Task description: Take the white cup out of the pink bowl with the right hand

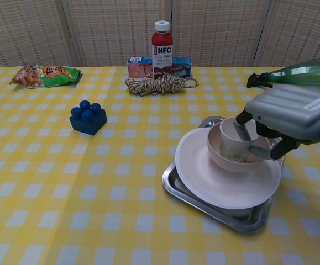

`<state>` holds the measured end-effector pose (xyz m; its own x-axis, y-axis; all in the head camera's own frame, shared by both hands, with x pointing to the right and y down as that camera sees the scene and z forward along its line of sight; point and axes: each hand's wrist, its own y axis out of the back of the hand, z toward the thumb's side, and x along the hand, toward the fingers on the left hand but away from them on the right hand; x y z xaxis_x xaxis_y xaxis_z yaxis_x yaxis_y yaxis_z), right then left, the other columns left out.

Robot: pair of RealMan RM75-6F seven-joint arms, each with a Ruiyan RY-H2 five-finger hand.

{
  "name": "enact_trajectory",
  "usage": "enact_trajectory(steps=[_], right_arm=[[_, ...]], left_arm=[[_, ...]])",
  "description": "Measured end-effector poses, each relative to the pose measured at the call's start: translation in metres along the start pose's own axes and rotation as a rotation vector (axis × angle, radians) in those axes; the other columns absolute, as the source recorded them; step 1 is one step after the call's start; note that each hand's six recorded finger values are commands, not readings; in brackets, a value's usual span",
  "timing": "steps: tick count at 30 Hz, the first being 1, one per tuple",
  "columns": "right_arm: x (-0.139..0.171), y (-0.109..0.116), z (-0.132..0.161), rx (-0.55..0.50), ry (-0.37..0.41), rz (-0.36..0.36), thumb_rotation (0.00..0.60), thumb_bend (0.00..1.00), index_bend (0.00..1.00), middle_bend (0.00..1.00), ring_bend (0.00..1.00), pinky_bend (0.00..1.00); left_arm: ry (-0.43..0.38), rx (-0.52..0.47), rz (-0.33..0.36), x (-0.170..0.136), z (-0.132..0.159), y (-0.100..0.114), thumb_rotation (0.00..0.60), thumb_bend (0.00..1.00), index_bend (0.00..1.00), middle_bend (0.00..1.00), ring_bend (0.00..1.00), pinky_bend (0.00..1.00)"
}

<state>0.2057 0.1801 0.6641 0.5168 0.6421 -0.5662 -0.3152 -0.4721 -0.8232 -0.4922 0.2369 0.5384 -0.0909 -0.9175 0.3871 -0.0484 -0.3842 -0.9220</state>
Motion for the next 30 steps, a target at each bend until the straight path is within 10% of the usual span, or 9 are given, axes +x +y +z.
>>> enact_trajectory(steps=[30], right_arm=[[0.080,0.053,-0.018,-0.016,-0.056,-0.007,0.600,0.35,0.62,1.00,1.00,1.00]], left_arm=[[-0.019,0.011,0.001,-0.005,0.005,0.000,0.600,0.58,0.47,0.47,0.32,0.39]])
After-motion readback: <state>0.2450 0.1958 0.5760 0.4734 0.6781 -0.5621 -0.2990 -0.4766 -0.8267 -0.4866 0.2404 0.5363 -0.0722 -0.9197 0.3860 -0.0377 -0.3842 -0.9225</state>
